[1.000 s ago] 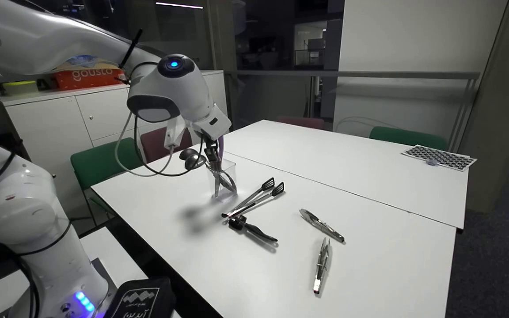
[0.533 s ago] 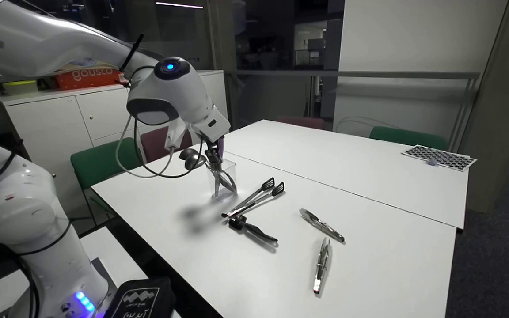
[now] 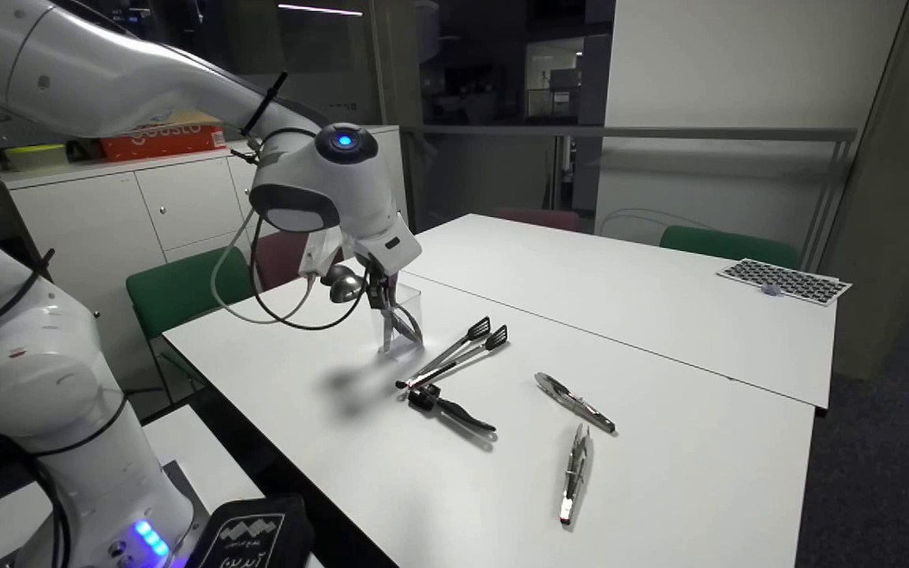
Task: Put the can opener inside the container
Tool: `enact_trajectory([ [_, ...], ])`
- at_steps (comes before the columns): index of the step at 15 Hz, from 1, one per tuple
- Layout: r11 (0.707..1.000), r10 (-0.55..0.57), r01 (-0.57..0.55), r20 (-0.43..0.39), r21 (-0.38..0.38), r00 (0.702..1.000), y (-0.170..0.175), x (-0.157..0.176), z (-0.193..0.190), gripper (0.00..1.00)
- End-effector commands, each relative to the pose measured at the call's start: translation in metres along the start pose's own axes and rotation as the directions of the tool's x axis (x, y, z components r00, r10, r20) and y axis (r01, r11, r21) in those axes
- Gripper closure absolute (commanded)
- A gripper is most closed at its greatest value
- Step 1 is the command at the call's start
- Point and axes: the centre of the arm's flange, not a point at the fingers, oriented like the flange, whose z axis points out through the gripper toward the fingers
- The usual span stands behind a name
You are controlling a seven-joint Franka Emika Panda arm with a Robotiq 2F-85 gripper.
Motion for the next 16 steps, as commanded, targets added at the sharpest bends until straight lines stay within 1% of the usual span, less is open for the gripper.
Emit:
enact_trajectory([
  [1,0.996,0.029,-0.024,0.056,-0.082,0.998,0.005,0.039,0.019,0.00],
  [3,0.983,-0.034,0.042,0.050,-0.180,0.998,0.015,0.050,0.027,0.00],
  [4,0.968,-0.067,0.075,0.043,-0.241,0.997,0.020,0.056,0.031,0.00],
  [5,0.949,-0.106,0.120,0.064,-0.293,0.992,0.025,0.061,0.033,0.00],
  [6,0.929,-0.140,0.160,0.085,-0.334,0.987,0.029,0.066,0.036,0.00],
  [7,0.910,-0.182,0.210,0.110,-0.357,0.977,0.034,0.070,0.039,0.00],
  [8,0.899,-0.226,0.269,0.159,-0.346,0.961,0.035,0.071,0.042,0.00],
  [9,0.893,-0.262,0.313,0.192,-0.323,0.946,0.035,0.069,0.045,0.00],
  [10,0.881,-0.302,0.362,0.225,-0.304,0.926,0.033,0.066,0.049,0.00],
  [12,0.844,-0.379,0.457,0.291,-0.280,0.878,0.029,0.062,0.055,0.00],
  [14,0.808,-0.443,0.539,0.357,-0.238,0.822,0.026,0.059,0.060,0.00],
  [15,0.816,-0.446,0.544,0.382,-0.199,0.809,0.022,0.060,0.062,0.00],
  [16,0.871,-0.362,0.459,0.404,-0.174,0.840,0.018,0.060,0.063,0.00],
])
